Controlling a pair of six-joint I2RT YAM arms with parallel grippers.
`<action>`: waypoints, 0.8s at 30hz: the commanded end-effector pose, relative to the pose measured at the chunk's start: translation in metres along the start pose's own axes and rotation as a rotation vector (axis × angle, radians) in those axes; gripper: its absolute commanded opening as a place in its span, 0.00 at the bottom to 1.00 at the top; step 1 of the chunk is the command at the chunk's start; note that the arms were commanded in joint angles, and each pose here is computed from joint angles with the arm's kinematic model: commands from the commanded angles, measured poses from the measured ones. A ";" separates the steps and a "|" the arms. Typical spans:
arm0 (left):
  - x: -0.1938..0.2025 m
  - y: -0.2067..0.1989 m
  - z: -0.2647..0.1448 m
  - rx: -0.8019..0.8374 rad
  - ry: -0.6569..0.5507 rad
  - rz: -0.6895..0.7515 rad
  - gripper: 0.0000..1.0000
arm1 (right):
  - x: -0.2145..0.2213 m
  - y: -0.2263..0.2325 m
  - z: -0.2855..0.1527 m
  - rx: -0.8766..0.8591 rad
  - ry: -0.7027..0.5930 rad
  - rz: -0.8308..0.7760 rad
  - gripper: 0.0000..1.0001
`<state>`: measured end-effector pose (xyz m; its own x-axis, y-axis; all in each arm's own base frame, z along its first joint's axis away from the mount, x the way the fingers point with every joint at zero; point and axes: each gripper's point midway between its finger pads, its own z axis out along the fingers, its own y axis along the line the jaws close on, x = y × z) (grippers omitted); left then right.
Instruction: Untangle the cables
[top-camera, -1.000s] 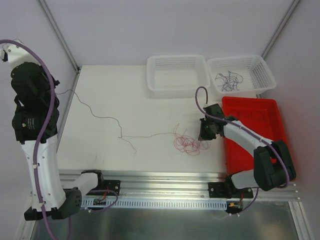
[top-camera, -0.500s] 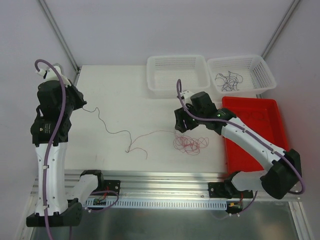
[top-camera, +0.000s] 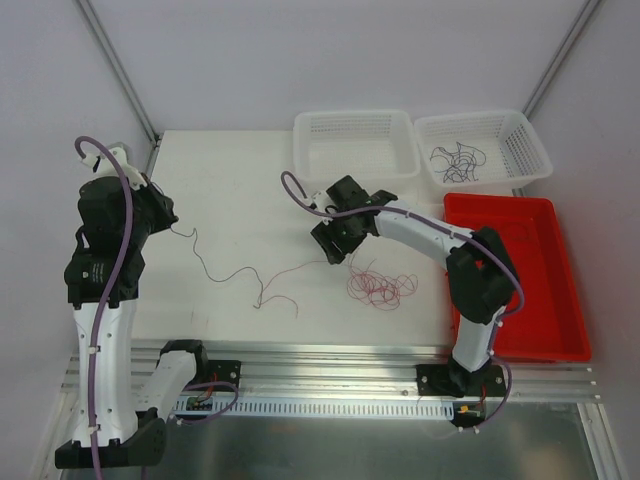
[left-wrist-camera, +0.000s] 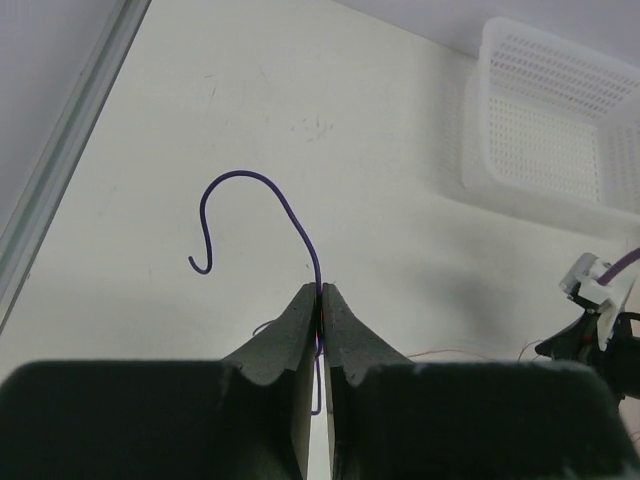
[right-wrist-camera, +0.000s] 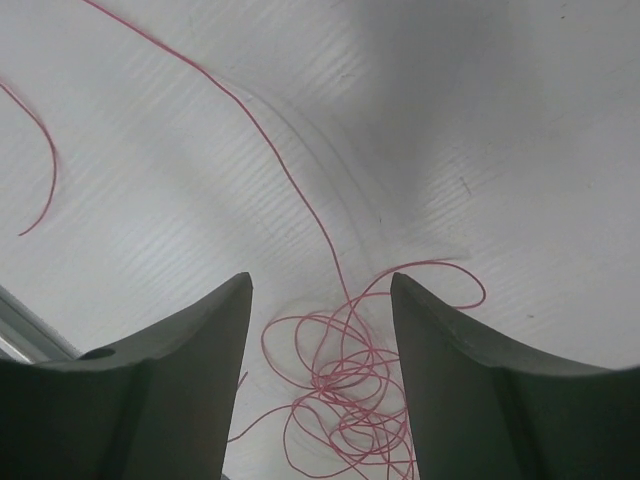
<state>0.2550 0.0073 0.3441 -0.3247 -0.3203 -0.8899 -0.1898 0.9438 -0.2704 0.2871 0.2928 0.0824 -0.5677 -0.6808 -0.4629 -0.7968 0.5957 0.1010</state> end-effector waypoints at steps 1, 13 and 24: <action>-0.003 -0.004 0.000 0.025 -0.017 -0.010 0.06 | -0.003 -0.001 0.010 0.009 0.049 -0.070 0.61; -0.012 0.006 0.000 -0.036 -0.044 0.000 0.05 | 0.024 -0.006 0.052 0.031 0.156 -0.062 0.32; -0.032 0.064 -0.016 -0.360 -0.142 0.073 0.04 | 0.013 -0.063 -0.039 0.185 -0.026 0.216 0.01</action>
<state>0.2521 0.0439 0.3394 -0.2955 -0.2805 -0.9132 -0.3591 0.9184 -0.1660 0.3018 0.2614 0.0502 -0.6371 -0.6807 -0.3616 -0.7378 0.6744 0.0303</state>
